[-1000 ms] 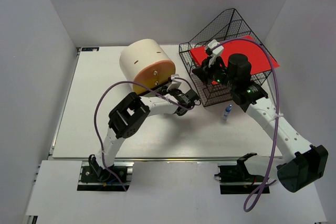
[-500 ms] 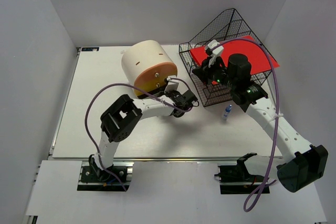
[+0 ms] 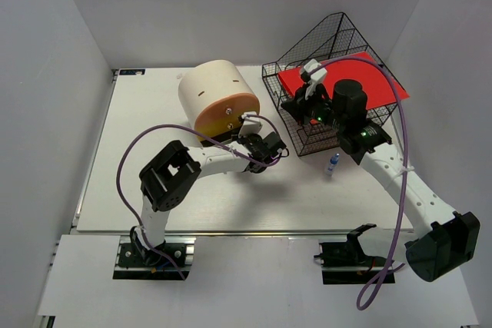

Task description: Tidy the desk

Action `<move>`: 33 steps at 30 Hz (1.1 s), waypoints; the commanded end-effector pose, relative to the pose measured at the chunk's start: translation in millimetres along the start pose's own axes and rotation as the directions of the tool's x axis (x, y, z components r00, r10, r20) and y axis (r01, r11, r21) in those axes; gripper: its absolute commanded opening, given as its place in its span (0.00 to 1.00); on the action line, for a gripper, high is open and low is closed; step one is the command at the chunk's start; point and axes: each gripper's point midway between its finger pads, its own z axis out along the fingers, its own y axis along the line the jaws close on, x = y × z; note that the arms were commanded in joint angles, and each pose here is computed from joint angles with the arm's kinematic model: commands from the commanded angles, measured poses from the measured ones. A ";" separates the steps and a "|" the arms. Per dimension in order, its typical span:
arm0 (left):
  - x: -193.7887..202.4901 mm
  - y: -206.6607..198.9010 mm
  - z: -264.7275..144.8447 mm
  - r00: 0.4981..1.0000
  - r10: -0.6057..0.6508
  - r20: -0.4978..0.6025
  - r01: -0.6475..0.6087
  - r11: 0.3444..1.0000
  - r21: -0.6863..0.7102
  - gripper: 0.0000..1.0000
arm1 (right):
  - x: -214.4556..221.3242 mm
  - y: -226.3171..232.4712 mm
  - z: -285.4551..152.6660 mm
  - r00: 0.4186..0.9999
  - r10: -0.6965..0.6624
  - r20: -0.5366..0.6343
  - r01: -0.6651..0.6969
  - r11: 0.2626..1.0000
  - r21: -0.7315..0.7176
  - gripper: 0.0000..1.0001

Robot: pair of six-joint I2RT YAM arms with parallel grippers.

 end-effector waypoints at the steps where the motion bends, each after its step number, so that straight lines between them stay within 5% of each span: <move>1: -34.4 -18.0 -20.9 0.992 -0.123 0.019 0.121 0.988 0.092 0.00 | -12.2 -0.3 -2.6 0.999 -0.019 0.047 0.019 1.000 -0.002 0.02; 10: -31.3 -19.8 -30.5 0.992 -0.123 0.006 0.122 0.986 0.117 0.02 | -11.4 0.3 -2.0 0.998 -0.028 0.048 0.029 1.000 -0.011 0.02; 13: -31.3 -21.0 -33.2 0.993 -0.117 -0.008 0.117 0.984 0.136 0.23 | -8.4 3.2 -1.9 0.998 -0.053 0.041 0.055 0.998 -0.030 0.10; 14: -35.3 -21.7 -35.3 0.992 -0.125 -0.004 0.125 0.981 0.149 0.40 | -8.1 4.2 -1.9 0.997 -0.062 0.040 0.064 0.997 -0.038 0.13; 18: -43.1 -18.1 -42.4 0.989 -0.149 0.000 0.147 0.971 0.186 0.65 | -8.1 11.7 -5.2 0.993 -0.115 0.040 0.118 0.989 -0.086 0.32; 21: -49.5 -14.2 -47.2 0.987 -0.158 0.006 0.154 0.967 0.203 0.69 | -6.4 20.4 -8.4 0.985 -0.170 0.042 0.175 0.974 -0.145 0.58; 24: -56.0 -9.0 -52.6 0.986 -0.168 0.005 0.163 0.964 0.212 0.71 | -4.4 27.8 -11.7 0.977 -0.209 0.045 0.213 0.958 -0.191 0.66; 29: -64.1 11.1 -69.6 0.983 -0.182 0.001 0.177 0.954 0.243 0.70 | -29.8 32.0 -25.7 0.958 -0.272 0.085 0.284 0.938 -0.199 0.63; 33: -69.0 40.9 -90.1 0.980 -0.201 0.004 0.190 0.932 0.307 0.64 | -47.7 25.9 -37.8 0.947 -0.310 0.079 0.319 0.934 -0.157 0.51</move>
